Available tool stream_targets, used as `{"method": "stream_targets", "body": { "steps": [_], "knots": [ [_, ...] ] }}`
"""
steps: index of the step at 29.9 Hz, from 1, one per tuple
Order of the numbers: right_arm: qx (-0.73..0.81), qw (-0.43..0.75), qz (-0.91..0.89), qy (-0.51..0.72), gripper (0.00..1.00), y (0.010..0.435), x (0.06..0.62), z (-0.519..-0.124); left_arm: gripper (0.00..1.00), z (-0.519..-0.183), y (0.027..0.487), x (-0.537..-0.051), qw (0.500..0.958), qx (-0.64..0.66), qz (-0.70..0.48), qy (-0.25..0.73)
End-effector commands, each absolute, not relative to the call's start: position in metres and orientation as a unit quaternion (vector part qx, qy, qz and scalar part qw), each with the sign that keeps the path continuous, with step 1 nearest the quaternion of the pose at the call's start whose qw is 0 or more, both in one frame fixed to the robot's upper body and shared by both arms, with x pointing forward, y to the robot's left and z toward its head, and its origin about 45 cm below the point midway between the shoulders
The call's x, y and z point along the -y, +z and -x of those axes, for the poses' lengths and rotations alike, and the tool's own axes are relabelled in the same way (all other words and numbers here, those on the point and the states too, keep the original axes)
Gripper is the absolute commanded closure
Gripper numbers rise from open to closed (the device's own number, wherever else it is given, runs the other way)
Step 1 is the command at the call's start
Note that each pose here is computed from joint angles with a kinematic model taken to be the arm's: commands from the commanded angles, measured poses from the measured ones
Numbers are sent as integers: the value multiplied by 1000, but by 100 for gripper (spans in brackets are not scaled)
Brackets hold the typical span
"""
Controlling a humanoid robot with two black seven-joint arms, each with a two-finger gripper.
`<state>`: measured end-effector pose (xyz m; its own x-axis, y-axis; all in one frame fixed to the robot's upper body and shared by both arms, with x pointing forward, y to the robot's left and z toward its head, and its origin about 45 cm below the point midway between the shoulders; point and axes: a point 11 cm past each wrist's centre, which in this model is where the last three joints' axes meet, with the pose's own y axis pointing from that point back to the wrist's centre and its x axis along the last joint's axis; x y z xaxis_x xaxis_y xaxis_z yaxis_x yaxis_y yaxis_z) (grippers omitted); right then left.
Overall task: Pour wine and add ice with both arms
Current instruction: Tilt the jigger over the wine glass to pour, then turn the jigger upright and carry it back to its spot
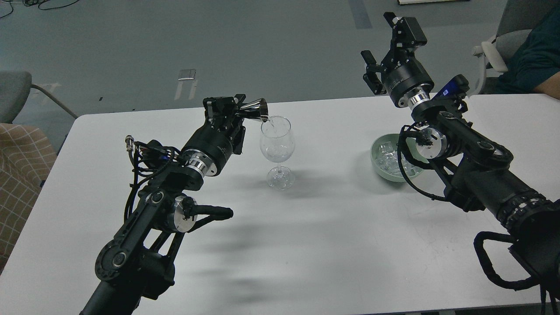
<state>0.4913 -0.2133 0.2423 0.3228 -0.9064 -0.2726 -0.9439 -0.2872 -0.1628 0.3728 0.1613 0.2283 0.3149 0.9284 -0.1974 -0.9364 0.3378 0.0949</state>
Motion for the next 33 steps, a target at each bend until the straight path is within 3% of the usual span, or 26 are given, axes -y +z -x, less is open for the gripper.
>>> {"method": "stream_targets", "body": {
  "steps": [1,24,29,33],
  "knots": [
    [-579,148,799,63,0,243,214,-492,92,-373,229,-162,811,-94,10,578],
    [-579,148,799,63,0,243,214,-492,92,-374,248,-151,816,58,-58,573],
    [-579,148,799,62,0,244,215,-492,91,-375,248,-156,811,41,-53,581],
    [-579,148,799,62,0,244,215,-492,91,-380,248,-171,799,-70,8,597]
  ]
}}
